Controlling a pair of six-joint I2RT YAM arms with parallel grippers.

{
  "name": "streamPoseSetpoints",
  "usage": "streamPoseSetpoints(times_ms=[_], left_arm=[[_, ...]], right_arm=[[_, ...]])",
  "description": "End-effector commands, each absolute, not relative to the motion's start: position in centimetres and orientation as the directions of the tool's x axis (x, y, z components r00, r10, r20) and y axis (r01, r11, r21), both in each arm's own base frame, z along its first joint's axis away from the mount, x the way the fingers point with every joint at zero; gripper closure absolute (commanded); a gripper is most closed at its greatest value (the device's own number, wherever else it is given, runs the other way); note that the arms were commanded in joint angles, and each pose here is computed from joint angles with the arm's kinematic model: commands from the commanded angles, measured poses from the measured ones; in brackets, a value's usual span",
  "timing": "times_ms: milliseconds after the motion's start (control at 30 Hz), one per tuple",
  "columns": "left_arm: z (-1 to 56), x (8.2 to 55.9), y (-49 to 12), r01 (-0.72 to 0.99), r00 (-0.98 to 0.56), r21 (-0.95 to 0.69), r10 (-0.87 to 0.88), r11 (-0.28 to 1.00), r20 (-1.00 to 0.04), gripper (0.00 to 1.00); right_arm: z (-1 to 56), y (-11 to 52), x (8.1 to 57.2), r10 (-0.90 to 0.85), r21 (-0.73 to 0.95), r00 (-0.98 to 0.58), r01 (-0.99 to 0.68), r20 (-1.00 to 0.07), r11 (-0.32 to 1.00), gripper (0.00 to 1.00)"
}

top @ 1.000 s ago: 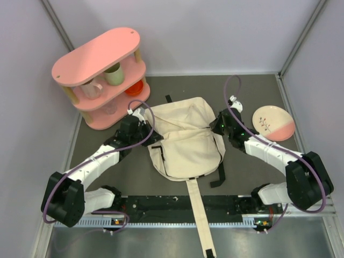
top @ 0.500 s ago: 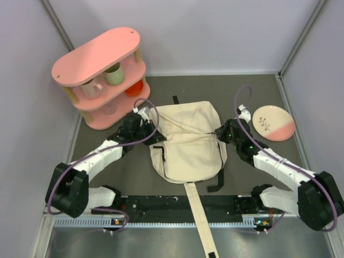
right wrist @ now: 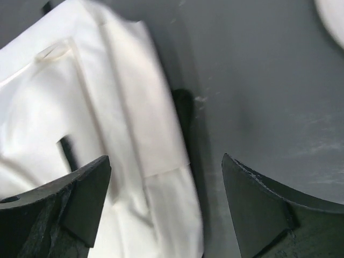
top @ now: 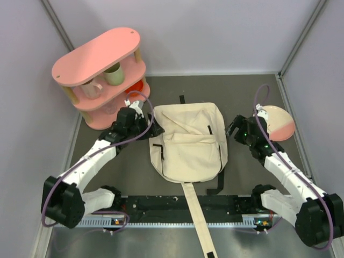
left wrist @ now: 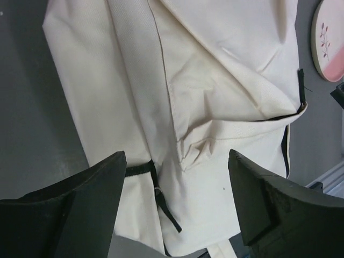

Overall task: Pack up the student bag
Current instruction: Zip the student bag at the center of the board, then pick up the student bag at the center of the board.

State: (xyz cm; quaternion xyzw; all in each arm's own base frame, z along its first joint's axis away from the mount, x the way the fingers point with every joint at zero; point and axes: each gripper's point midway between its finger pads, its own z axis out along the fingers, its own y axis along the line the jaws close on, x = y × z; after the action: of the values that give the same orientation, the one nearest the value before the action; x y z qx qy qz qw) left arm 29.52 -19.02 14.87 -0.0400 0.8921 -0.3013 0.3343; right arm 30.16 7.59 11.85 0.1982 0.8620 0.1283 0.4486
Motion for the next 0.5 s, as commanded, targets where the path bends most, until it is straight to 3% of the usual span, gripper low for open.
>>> streamPoseSetpoints(times_ms=[0, 133, 467], left_arm=[[13.9, 27.1, -17.1, 0.11, -0.767, -0.529, -0.267, 0.841, -0.584, 0.18], [11.1, 24.4, -17.0, 0.057, -0.819, -0.561, -0.282, 0.826, -0.5, 0.15], [9.0, 20.9, -17.5, 0.034, -0.843, -0.661, -0.334, 0.75, -0.422, 0.12]], right_arm=[[13.2, 12.4, 27.2, 0.471, 0.575, -0.649, 0.063, -0.598, 0.816, 0.16], [9.6, 13.0, 24.0, 0.52, 0.627, -0.717, 0.15, -0.463, 0.764, 0.15], [6.5, 14.0, 20.4, 0.479, 0.672, -0.785, 0.111, -0.392, 0.732, 0.14]])
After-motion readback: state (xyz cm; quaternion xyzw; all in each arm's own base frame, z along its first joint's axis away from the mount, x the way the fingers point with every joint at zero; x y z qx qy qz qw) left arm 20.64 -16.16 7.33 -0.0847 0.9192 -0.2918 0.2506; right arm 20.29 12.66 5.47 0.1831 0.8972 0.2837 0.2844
